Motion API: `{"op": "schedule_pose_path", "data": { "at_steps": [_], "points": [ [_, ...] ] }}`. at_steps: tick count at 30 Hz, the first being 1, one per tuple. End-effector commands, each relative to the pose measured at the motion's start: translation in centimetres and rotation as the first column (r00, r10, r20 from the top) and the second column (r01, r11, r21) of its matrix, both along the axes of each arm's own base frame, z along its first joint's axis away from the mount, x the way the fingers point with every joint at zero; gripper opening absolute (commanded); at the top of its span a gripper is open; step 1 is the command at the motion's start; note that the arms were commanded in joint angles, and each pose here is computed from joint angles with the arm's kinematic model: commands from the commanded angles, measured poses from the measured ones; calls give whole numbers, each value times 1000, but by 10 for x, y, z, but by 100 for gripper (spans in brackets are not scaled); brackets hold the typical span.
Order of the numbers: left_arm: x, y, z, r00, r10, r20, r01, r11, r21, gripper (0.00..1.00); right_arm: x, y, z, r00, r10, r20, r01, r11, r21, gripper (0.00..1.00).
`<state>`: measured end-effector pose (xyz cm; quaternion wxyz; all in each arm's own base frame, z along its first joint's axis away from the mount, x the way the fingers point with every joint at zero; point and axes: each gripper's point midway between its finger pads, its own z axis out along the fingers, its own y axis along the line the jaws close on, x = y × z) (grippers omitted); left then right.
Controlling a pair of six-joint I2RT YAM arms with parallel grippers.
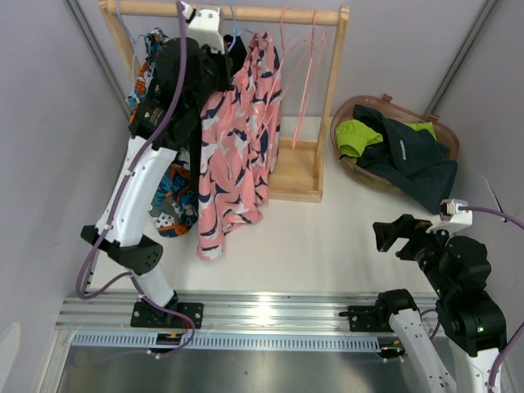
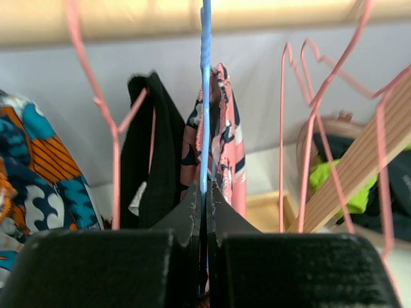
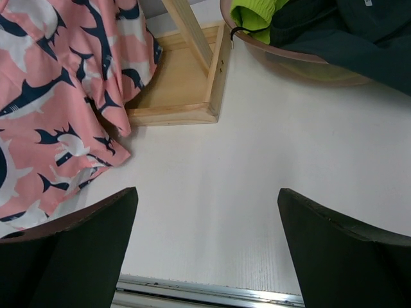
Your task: Remove the shorts from the hanger
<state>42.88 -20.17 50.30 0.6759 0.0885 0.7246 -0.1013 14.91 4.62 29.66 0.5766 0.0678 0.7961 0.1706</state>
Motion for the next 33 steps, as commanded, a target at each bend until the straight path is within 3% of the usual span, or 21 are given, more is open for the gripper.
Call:
{"op": "schedule_pose_path", "data": {
  "at_steps": [1, 9, 14, 16, 19, 22, 25, 28, 33],
  "points": [
    [-45, 27, 97, 972, 9, 234, 23, 990, -136, 0, 2, 0, 8, 999, 4, 42, -4, 1000, 1, 100],
    [-78, 41, 121, 960, -7, 281, 57, 984, -170, 0, 3, 0, 9, 999, 2, 45, -2, 1000, 0, 99],
    [-110, 55, 95, 971, -31, 236, 66, 988, -142, 0, 5, 1, 13, 999, 11, 46, -10, 1000, -8, 99],
    [-111, 53, 64, 984, -52, 171, 72, 991, -110, 0, 6, 4, 22, 997, 26, 72, -26, 1000, -6, 99],
    [-133, 56, 39, 988, -103, 112, 115, 988, -99, 0, 6, 21, 46, 981, 128, 148, -129, 992, -6, 99],
    [-165, 59, 18, 983, -169, 71, 176, 978, -109, 0, 0, 53, 72, 921, 317, 226, -325, 946, -3, 100],
    [-195, 53, -23, 960, -280, -5, 278, 954, -108, 0, -6, 85, 86, 824, 494, 277, -516, 857, 9, 99],
    [-231, 40, -44, 898, -433, -74, 425, 899, -101, 0, 5, 100, 85, 772, 568, 285, -599, 800, 27, 99],
    [-290, 37, -50, 793, -599, -114, 590, 800, -104, 0, 37, 108, 76, 776, 576, 258, -599, 800, 16, 99]
  ]
}}
